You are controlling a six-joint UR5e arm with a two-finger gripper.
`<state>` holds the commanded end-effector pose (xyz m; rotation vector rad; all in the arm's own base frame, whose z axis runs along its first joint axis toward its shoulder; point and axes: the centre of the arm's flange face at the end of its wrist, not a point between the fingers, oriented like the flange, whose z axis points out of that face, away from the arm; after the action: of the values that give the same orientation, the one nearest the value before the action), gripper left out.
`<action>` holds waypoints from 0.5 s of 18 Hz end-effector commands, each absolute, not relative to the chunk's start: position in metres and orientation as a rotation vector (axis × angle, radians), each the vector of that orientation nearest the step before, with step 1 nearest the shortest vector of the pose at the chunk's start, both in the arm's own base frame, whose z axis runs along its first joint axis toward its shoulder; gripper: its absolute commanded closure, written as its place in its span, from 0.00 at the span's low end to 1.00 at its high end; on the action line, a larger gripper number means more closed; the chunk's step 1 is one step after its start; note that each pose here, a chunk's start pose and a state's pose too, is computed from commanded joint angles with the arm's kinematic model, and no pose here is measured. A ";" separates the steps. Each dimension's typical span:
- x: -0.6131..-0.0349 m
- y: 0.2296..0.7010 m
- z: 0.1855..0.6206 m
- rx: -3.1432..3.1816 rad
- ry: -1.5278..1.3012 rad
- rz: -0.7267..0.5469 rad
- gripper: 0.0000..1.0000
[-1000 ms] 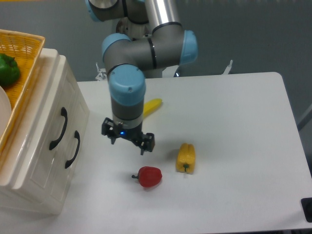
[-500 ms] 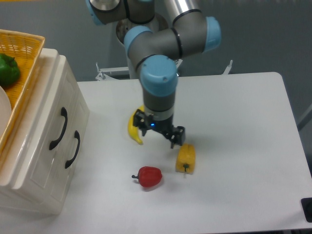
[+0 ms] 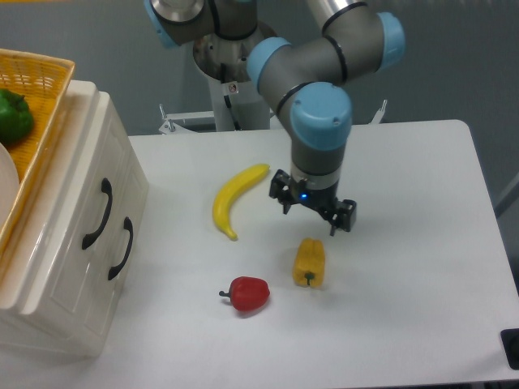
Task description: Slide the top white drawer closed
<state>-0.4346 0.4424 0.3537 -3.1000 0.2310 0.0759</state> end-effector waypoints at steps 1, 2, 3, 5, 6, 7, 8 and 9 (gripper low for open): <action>-0.441 0.438 0.354 -3.098 0.252 0.079 0.00; -0.443 0.435 0.354 -3.095 0.286 0.079 0.00; -0.447 0.431 0.354 -3.094 0.321 0.081 0.00; -0.452 0.425 0.355 -3.090 0.390 0.087 0.00; -0.453 0.423 0.356 -3.097 0.422 0.097 0.00; -0.452 0.422 0.354 -3.103 0.442 0.095 0.00; -0.452 0.422 0.353 -3.104 0.447 0.091 0.00; -0.453 0.421 0.354 -3.104 0.445 0.096 0.00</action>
<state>-0.4526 0.4212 0.3535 -3.1045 0.4450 0.0964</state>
